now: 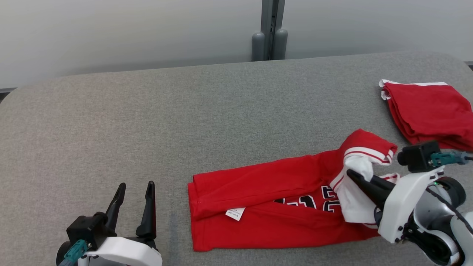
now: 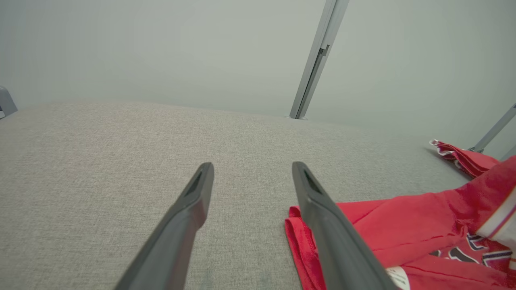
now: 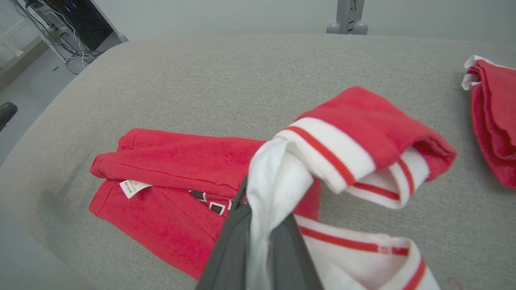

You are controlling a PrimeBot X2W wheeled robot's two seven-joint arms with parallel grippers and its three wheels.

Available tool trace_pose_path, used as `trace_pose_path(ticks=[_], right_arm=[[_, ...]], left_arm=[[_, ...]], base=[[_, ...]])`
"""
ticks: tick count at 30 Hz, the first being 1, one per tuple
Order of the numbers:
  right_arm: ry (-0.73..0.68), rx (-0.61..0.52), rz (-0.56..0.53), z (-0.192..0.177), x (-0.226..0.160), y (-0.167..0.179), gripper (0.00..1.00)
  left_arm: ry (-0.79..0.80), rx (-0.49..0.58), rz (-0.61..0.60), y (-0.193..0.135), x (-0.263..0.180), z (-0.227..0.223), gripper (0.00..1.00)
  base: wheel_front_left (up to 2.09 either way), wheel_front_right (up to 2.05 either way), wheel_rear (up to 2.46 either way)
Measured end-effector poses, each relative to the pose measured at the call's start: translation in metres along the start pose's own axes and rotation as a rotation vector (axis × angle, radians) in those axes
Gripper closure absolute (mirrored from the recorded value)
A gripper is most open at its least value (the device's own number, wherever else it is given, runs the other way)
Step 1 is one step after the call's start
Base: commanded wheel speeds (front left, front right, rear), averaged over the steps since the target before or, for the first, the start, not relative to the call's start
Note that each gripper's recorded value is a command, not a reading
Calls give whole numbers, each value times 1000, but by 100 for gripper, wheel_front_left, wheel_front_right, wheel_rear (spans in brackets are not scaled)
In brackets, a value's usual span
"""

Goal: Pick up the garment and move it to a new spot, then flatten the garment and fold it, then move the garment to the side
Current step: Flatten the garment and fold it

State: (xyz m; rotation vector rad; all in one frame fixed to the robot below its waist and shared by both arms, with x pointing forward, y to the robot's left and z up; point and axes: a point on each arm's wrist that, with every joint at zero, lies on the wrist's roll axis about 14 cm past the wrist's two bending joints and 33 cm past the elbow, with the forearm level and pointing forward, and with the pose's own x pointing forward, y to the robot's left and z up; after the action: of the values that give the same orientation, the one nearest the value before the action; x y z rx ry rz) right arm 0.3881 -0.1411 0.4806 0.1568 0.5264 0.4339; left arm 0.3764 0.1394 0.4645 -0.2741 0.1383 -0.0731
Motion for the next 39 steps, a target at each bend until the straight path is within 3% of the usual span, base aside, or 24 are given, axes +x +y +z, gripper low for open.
trace_pose_path(ticks=[13, 19, 26, 28, 30, 31, 32, 39], right_arm=[[54, -2, 328, -6, 30, 125, 100], [72, 14, 405, -10, 52, 165, 100], [124, 3, 420, -26, 73, 182, 100], [128, 0, 422, -28, 78, 185, 68], [142, 0, 422, -32, 81, 186, 50], [144, 2, 421, -33, 83, 187, 17], [144, 11, 419, -33, 85, 186, 0], [129, 24, 444, -29, 90, 194, 0]], left_arm=[[-30, -17, 43, 11, -11, 8, 0], [-37, -25, 57, 16, -16, 10, 0], [-45, -30, 77, 22, -20, 11, 0], [-47, -33, 83, 23, -20, 11, 0], [-47, -34, 87, 24, -20, 11, 0], [-47, -35, 89, 24, -20, 11, 0], [-46, -36, 90, 24, -20, 10, 0], [-46, -34, 87, 24, -20, 10, 0]], base=[[0, 0, 0], [0, 0, 0], [0, 0, 0], [0, 0, 0], [0, 0, 0], [0, 0, 0], [0, 0, 0], [0, 0, 0]])
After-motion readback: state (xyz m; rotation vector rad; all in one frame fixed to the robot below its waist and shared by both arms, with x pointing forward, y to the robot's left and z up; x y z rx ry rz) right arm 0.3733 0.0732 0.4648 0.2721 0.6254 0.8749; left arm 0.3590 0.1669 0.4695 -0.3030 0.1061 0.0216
